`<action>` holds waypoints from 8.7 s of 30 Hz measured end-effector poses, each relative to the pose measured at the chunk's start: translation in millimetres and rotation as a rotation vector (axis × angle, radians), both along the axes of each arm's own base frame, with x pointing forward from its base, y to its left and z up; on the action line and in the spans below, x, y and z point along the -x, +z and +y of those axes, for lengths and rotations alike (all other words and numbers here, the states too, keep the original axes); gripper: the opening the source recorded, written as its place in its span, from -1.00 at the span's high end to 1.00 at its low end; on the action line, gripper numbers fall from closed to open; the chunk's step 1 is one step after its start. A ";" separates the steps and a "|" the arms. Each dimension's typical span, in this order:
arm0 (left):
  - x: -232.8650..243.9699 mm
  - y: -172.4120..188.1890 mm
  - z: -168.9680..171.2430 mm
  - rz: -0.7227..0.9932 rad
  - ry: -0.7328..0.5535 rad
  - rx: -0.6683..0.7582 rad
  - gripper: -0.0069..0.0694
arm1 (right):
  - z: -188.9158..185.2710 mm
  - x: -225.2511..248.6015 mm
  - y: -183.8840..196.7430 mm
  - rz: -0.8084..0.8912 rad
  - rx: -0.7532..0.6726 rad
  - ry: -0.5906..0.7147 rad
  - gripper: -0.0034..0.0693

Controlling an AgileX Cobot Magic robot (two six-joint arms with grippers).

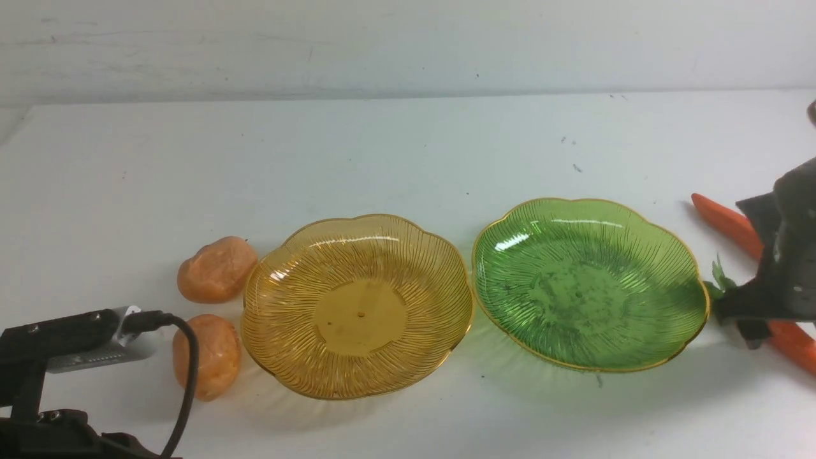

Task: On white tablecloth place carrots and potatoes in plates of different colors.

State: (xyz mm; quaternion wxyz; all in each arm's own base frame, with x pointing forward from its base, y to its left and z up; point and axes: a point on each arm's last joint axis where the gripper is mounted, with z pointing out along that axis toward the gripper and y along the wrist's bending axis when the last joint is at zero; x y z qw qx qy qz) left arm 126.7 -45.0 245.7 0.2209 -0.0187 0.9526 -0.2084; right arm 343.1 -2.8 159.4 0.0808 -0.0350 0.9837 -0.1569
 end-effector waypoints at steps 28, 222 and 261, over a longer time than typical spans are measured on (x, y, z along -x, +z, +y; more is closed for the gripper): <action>0.0 -0.6 -0.1 0.007 -0.002 -0.001 0.83 | 132.1 -34.4 48.0 -0.032 -0.347 0.328 0.02; -288.8 -58.6 29.3 0.106 -0.209 -0.305 -0.71 | 71.0 138.6 168.9 -0.262 -0.449 0.321 0.95; -287.8 -14.6 -122.5 0.053 -0.454 0.035 -0.79 | 59.4 190.6 202.0 -0.343 -0.499 0.347 0.95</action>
